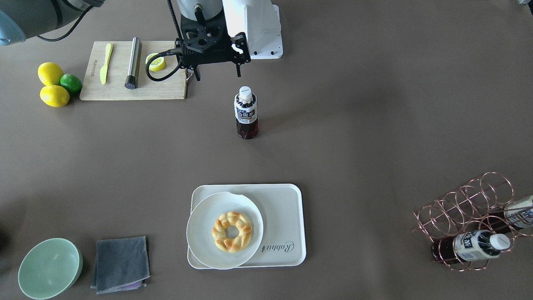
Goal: Place tea on tray
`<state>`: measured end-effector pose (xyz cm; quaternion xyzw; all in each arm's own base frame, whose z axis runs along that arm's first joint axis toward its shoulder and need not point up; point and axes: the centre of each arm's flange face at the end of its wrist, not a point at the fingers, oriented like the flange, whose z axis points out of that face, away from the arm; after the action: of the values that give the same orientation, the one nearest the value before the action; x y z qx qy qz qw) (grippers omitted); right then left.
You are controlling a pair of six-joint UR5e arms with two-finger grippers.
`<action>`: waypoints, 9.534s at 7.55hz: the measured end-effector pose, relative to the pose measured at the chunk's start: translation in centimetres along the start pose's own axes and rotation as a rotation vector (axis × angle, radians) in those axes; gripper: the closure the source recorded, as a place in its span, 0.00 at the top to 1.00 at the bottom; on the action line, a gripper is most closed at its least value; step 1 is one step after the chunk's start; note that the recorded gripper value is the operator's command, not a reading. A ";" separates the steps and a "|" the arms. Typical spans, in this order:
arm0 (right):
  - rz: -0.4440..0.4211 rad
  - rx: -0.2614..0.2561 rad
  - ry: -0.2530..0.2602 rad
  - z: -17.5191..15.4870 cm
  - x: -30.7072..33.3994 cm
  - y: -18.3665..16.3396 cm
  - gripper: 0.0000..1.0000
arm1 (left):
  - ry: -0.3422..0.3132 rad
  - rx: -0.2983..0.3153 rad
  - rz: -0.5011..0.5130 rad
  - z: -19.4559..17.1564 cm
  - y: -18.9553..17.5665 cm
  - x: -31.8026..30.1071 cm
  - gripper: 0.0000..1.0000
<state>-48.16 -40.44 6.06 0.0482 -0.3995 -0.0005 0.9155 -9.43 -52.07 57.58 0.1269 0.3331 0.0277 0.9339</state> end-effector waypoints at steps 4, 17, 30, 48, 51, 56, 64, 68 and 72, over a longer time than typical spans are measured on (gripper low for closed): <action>-0.001 0.018 0.003 2.6 -0.9 -0.3 0.70 | -0.001 -0.005 -0.002 0.3 0.0 -0.2 0.98; 0.081 0.035 0.016 -5.9 -5.2 -11.8 0.00 | -0.001 0.002 0.007 0.1 -1.1 0.2 0.98; 0.066 0.106 0.004 2.9 -7.9 -27.0 0.00 | 0.000 -0.032 -0.022 1.9 -1.0 -1.2 0.98; 0.092 0.016 0.109 -9.4 -4.4 -17.7 0.99 | 0.000 -0.032 -0.020 1.8 -0.8 -1.2 0.98; -0.081 -0.040 0.257 -7.8 14.7 -16.4 0.99 | -0.001 -0.022 -0.015 1.8 -0.5 -1.3 0.98; -0.233 -0.069 0.267 -3.7 51.0 -16.7 0.99 | 0.000 -0.008 -0.003 1.7 -0.8 -1.1 0.98; -0.131 -0.074 0.073 -3.7 78.1 -12.0 0.99 | 0.000 -0.017 -0.009 2.1 -0.3 -1.4 0.98; -0.131 -0.080 0.078 -3.4 77.8 -11.4 0.99 | -0.001 -0.024 -0.016 2.3 0.2 -1.7 0.98; -0.132 -0.092 0.061 -2.5 77.6 -11.0 1.00 | -0.001 -0.032 -0.026 2.4 0.6 -1.9 0.98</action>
<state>6.91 -54.23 60.16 0.0322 -0.3668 -0.0776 0.9265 -9.35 -52.32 60.71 0.1077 0.3340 0.0210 0.9362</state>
